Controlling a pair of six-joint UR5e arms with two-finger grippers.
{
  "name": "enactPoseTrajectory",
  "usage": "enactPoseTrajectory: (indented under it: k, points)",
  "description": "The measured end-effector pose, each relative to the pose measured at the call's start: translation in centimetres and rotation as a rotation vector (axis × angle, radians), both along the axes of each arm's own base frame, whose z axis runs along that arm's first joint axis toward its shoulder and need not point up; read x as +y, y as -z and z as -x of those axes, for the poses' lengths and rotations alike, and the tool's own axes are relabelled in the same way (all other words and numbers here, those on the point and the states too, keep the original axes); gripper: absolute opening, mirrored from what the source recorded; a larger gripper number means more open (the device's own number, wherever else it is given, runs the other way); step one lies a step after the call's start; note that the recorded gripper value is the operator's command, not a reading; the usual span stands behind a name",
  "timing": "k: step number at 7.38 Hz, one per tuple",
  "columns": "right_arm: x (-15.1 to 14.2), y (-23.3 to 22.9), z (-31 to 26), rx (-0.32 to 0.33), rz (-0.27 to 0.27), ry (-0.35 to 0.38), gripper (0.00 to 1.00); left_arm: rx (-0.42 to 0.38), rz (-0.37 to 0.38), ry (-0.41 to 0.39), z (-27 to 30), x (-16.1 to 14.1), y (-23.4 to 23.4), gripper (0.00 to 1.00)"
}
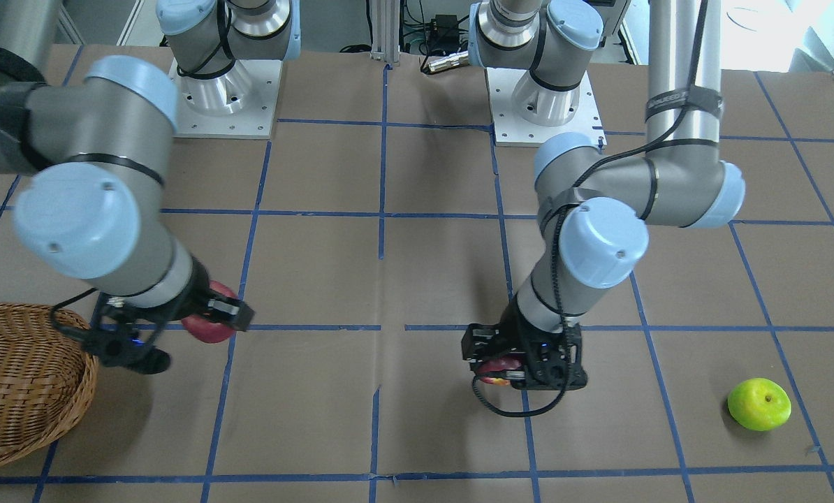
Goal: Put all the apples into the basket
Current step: 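Drop red apple into basket with right while left sets dark apple centrally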
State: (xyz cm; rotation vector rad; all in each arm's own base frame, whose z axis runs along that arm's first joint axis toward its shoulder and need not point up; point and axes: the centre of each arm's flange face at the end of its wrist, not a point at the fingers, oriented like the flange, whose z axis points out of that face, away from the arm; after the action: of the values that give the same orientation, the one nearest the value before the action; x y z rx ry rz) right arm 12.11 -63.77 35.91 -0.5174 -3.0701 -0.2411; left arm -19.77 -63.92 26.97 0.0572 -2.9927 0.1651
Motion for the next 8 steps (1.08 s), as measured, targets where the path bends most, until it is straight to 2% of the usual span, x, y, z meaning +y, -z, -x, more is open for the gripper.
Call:
enactPoseTrajectory:
  k: [1, 3, 4, 5, 8]
  points:
    - [-0.6, -0.5, 6.6, -0.015, 0.000, -0.014, 0.00, 0.011, 0.003, -0.024, 3.5, 0.3, 1.4, 0.04]
    - [-0.9, 0.1, 17.8, -0.012, 0.001, -0.119, 0.00, 0.017, -0.011, -0.058, 8.3, 1.5, 3.4, 0.06]
    - [-1.0, 0.5, 22.1, 0.010, 0.010, -0.179, 0.00, 0.018, -0.028, -0.080, 9.6, 2.1, 4.3, 0.37]
    - [-1.2, 1.2, 26.0, 0.033, 0.029, -0.239, 0.00, 0.018, -0.042, -0.103, 11.2, 2.9, 4.8, 0.99]
    - [-1.5, 6.0, 35.6, 0.053, 0.049, -0.334, 0.00, 0.028, -0.049, -0.148, 12.7, 3.6, 4.2, 1.00]
